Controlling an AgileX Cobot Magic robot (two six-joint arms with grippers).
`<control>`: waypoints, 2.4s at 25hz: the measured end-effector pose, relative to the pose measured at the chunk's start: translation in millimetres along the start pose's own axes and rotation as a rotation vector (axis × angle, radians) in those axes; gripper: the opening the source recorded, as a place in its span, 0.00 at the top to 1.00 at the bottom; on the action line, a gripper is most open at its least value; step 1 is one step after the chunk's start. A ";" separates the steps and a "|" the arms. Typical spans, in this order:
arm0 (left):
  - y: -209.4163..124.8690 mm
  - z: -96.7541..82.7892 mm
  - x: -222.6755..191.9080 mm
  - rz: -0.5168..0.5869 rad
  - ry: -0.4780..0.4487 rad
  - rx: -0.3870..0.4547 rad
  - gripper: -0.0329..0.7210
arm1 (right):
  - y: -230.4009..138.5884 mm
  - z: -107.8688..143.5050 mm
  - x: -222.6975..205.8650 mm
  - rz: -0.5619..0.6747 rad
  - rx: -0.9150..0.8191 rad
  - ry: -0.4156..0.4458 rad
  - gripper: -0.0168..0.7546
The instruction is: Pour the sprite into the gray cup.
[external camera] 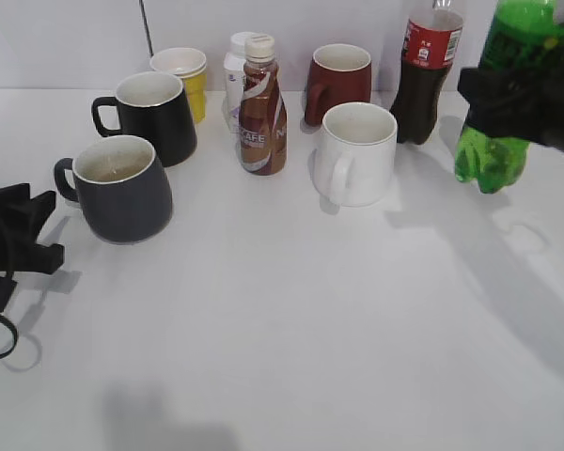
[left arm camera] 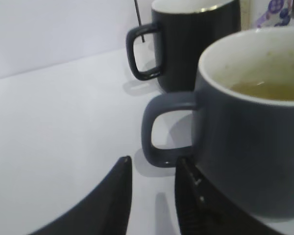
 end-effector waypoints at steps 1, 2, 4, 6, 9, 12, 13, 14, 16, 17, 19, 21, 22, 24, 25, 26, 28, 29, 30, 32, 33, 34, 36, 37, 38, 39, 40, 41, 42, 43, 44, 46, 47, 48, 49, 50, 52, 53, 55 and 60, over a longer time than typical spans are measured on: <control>2.4 0.0 2.6 0.000 0.000 0.000 0.64 | -6.1 -2.2 -3.0 -0.005 -0.006 -0.009 0.43; 4.2 0.0 4.6 0.000 0.000 0.000 0.64 | -15.2 -1.9 -6.2 0.000 -0.009 -0.009 0.43; 9.5 0.0 7.9 -0.007 0.000 0.000 0.64 | -30.7 0.2 -11.5 -0.015 -0.012 -0.004 0.43; 14.5 -0.6 10.2 -0.016 -0.004 -0.002 0.64 | -45.0 2.6 -12.9 -0.032 -0.015 0.001 0.43; 22.4 -1.9 13.4 -0.038 -0.013 -0.008 0.64 | -64.6 5.6 -8.6 -0.046 -0.022 0.005 0.43; 30.3 -3.1 16.5 -0.066 -0.022 -0.014 0.64 | -80.6 7.7 -4.1 -0.024 -0.018 0.009 0.43; 32.0 -3.2 17.3 -0.071 -0.023 -0.015 0.64 | -81.6 8.4 -2.7 -0.030 -0.005 0.010 0.42; 33.1 -3.2 17.9 -0.073 -0.022 -0.015 0.64 | -81.6 8.6 -0.8 -0.040 0.011 0.010 0.39; 33.8 -3.4 19.1 -0.068 -0.024 -0.017 0.64 | -81.3 9.2 0.9 -0.049 0.041 0.012 0.28; 34.1 -3.6 19.7 -0.065 -0.025 -0.018 0.64 | -80.0 9.1 1.2 -0.059 0.056 0.010 0.23; 35.9 -3.6 21.9 -0.058 -0.025 -0.019 0.64 | -77.9 8.9 1.4 -0.074 0.067 0.008 0.15; 39.7 -3.5 25.3 -0.057 -0.024 -0.020 0.64 | -75.9 8.7 1.8 -0.082 0.073 0.007 0.12; 42.3 -3.4 27.9 -0.055 -0.024 -0.020 0.64 | -73.7 8.5 2.4 -0.089 0.074 0.006 0.12; 48.3 -2.7 34.4 -0.050 -0.019 -0.019 0.64 | -63.4 7.5 4.8 -0.113 0.078 0.002 0.12; 51.7 -2.1 39.0 -0.044 -0.015 -0.016 0.64 | -56.7 6.8 5.3 -0.124 0.080 0.000 0.12; 55.5 -1.7 44.4 -0.039 -0.012 -0.014 0.64 | -46.3 5.6 6.3 -0.143 0.083 -0.004 0.12; 62.9 0.1 56.7 -0.030 0.000 0.000 0.64 | -20.3 2.6 8.8 -0.169 0.090 -0.011 0.12; 68.3 0.1 64.9 -0.033 0.000 0.000 0.63 | -7.9 1.1 9.2 -0.163 0.089 -0.012 0.12; 74.5 0.1 74.4 -0.042 0.000 0.000 0.62 | 10.7 -0.6 12.8 -0.179 0.084 -0.013 0.12; 87.4 0.8 94.5 -0.054 0.005 0.015 0.58 | 39.2 -1.3 23.4 -0.162 0.077 0.002 0.12; 99.3 0.9 110.0 -0.071 0.005 0.023 0.57 | 55.7 -0.6 32.6 -0.165 0.085 0.012 0.12; 109.6 0.7 120.0 -0.072 0.003 0.027 0.55 | 70.9 -0.2 44.1 -0.176 0.085 0.016 0.12; 126.0 -0.1 145.4 -0.049 -0.002 0.019 0.53 | 91.7 3.0 67.9 -0.167 0.096 0.026 0.12; 134.3 -0.3 159.0 -0.041 -0.003 0.016 0.53 | 100.8 4.2 82.8 -0.174 0.099 0.026 0.12; 143.7 0.0 171.3 -0.045 -0.001 0.007 0.53 | 104.9 5.8 97.7 -0.159 0.100 0.028 0.12; 147.6 0.3 184.3 -0.030 0.001 0.001 0.53 | 105.2 7.2 110.0 -0.128 0.099 0.031 0.13; 151.1 0.3 196.8 -0.013 0.001 0.001 0.53 | 107.5 7.8 125.2 -0.115 0.102 0.031 0.13; 151.8 1.4 208.1 0.012 0.009 -0.008 0.53 | 108.1 8.0 144.7 -0.096 0.093 0.031 0.14; 149.3 2.5 216.1 0.043 0.017 0.000 0.53 | 101.2 8.6 155.9 -0.037 0.089 0.036 0.14; 143.8 3.9 224.6 0.089 0.027 0.011 0.52 | 95.1 8.2 170.4 0.010 0.079 0.039 0.14; 135.3 5.7 231.8 0.144 0.042 0.025 0.52 | 89.9 7.1 185.0 0.047 0.068 0.039 0.15; 116.9 9.8 244.3 0.253 0.076 0.048 0.51 | 71.2 3.4 212.9 0.162 0.047 0.032 0.15; 107.9 10.8 251.3 0.301 0.086 0.057 0.49 | 63.8 0.9 227.4 0.198 0.041 0.024 0.16; 100.6 11.6 258.3 0.337 0.094 0.061 0.47 | 52.6 -1.8 242.1 0.257 0.036 0.014 0.16; 95.6 11.9 263.9 0.357 0.098 0.068 0.45 | 40.7 -3.9 254.7 0.324 0.032 0.006 0.16; 90.5 12.2 270.6 0.370 0.102 0.073 0.43 | 29.7 -6.0 268.4 0.378 0.027 -0.002 0.17; 84.1 12.4 282.2 0.365 0.105 0.079 0.40 | 14.4 -9.0 291.4 0.430 0.018 -0.013 0.17; 82.6 12.7 287.7 0.343 0.106 0.083 0.39 | 9.5 -9.7 298.7 0.433 0.013 -0.016 0.18; 76.3 13.0 294.8 0.295 0.106 0.085 0.37 | -0.1 -9.8 309.6 0.402 0.007 -0.016 0.18; 68.0 12.1 292.6 0.273 0.100 0.094 0.37 | -21.7 -2.7 310.8 0.409 0.035 0.030 0.21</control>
Point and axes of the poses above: a point on each arm's last joint axis where the gripper is mounted, x pointing back along that axis away from the gripper, z along the wrist's bending axis when the last joint is at zero, y = z × x, the point moved 5 cm from there along -x, pointing out along that axis toward the gripper, and after that the axes turned 8 degrees about x, right-handed, at the moved point
